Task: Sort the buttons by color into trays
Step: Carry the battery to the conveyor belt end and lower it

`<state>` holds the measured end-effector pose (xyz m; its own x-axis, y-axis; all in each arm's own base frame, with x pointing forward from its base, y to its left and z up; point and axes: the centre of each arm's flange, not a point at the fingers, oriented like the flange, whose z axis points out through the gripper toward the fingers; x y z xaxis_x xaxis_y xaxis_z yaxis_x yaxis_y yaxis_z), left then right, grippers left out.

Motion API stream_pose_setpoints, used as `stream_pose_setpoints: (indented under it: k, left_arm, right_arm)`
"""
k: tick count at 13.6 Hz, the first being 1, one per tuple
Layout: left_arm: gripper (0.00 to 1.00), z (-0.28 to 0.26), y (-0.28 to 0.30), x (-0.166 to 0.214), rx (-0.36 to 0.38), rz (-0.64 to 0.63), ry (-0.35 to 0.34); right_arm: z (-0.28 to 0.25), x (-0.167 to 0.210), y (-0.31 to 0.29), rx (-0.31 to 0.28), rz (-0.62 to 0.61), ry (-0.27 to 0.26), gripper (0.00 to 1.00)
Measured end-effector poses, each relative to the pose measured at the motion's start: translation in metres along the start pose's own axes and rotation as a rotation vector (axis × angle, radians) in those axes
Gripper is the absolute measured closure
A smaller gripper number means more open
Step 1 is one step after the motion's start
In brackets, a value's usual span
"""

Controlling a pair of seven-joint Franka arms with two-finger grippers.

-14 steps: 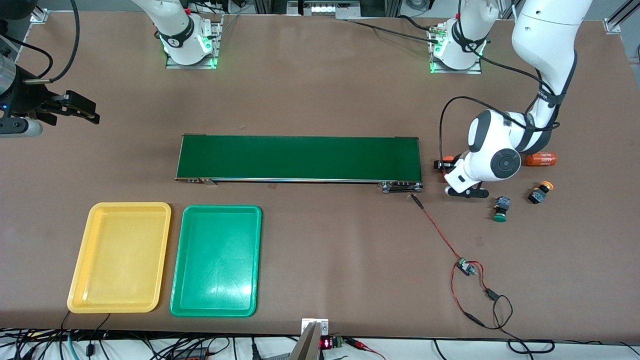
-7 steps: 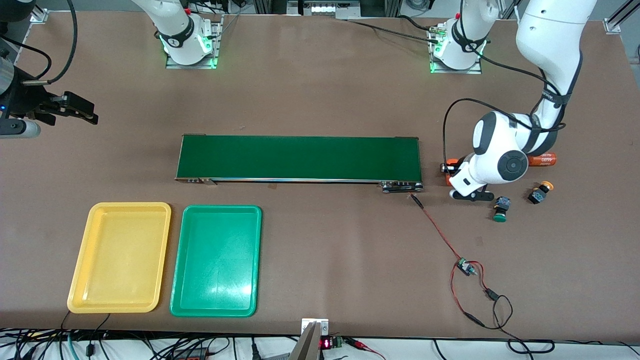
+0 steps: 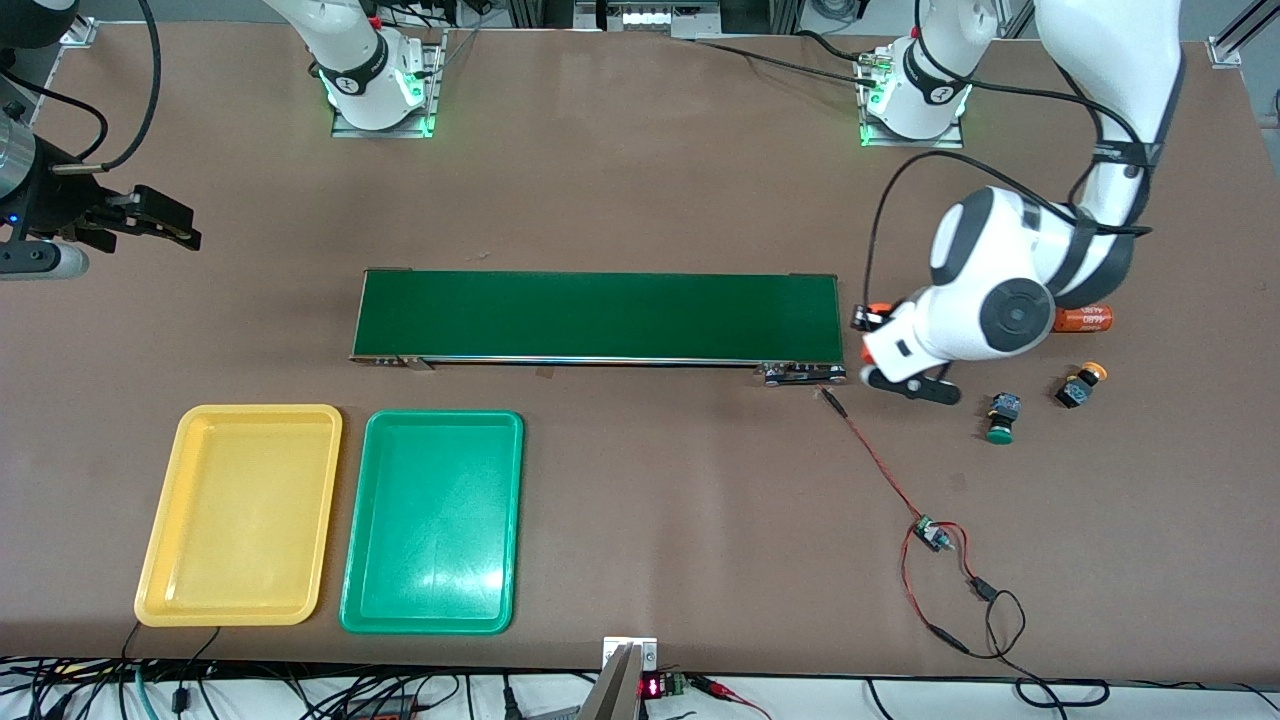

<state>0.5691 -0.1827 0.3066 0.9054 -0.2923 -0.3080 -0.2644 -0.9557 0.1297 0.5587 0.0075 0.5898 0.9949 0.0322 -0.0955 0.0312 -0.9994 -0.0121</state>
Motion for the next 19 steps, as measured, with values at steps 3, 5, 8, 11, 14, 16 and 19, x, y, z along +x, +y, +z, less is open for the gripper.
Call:
stream_pose_setpoints:
  k: [3,5,8,11,14,16,19]
  left_arm:
    - [0.48,0.01,0.011,-0.001,-0.004,0.267,-0.026]
    - [0.48,0.017,0.013,-0.002,-0.013,0.448,-0.049]
    - [0.48,0.025,0.051,-0.004,0.017,0.657,-0.072]
    - [0.48,0.038,0.104,-0.008,0.16,0.808,-0.115]
    - [0.48,0.048,0.121,-0.009,0.198,0.92,-0.134]
    - [0.48,0.047,0.116,-0.004,0.197,0.994,-0.121]
    - [0.48,0.054,0.113,0.004,0.233,1.1,-0.11]
  right_arm:
    - [0.0,0.0,0.0,0.0,0.0,0.0,0.0]
    - [0.0,0.0,0.0,0.0,0.0,-0.001,0.0]
    - [0.004,0.002,0.0,0.0,-0.001,-0.008,0.0]
    - [0.007,0.004,0.0,0.0,-0.001,-0.013,0.0]
    - [0.008,0.004,0.0,0.0,0.0,-0.015,0.0]
    - [0.01,0.006,0.001,0.0,0.002,-0.019,0.0]
    - [0.014,0.008,0.002,0.001,0.003,-0.027,0.0]
